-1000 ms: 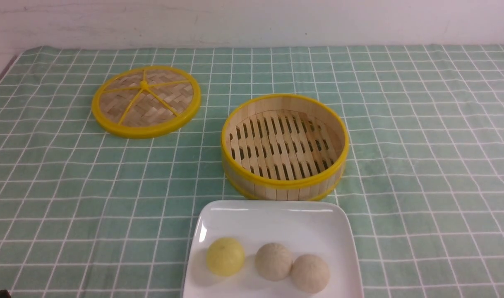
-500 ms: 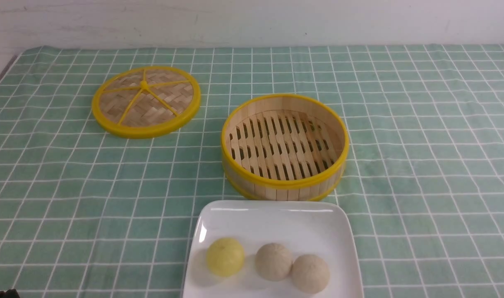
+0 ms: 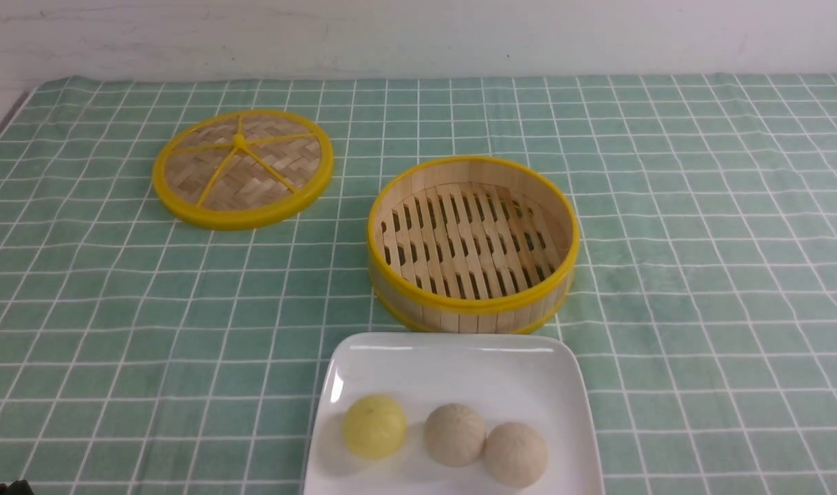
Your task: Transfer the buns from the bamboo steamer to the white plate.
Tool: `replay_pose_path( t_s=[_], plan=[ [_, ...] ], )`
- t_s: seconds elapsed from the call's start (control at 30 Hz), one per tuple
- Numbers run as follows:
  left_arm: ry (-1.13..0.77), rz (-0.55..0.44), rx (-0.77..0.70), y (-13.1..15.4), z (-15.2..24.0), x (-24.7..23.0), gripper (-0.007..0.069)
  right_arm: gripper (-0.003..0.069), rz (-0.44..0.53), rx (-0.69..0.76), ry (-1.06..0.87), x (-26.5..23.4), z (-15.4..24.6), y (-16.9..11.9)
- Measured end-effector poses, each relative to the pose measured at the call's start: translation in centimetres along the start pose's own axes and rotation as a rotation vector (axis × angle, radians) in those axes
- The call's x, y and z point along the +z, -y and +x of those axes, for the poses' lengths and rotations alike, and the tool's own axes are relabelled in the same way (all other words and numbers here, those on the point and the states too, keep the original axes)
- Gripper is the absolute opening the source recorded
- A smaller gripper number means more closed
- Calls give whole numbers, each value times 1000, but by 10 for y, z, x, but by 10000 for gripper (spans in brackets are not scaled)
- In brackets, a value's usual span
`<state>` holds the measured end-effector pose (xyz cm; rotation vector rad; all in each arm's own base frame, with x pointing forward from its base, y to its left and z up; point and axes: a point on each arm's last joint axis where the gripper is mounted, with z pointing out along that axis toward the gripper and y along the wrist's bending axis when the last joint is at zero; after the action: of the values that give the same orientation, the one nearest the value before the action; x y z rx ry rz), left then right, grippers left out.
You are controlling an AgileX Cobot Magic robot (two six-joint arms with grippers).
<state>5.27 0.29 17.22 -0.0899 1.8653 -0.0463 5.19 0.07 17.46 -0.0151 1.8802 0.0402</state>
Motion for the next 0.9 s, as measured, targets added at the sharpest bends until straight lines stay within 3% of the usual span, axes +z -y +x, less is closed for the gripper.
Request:
replay_pose_path(
  t_s=[0.9],
  plan=[
    [0, -6, 15, -1, 0, 0, 137, 199, 0, -24, 0, 0, 0, 0]
  ],
)
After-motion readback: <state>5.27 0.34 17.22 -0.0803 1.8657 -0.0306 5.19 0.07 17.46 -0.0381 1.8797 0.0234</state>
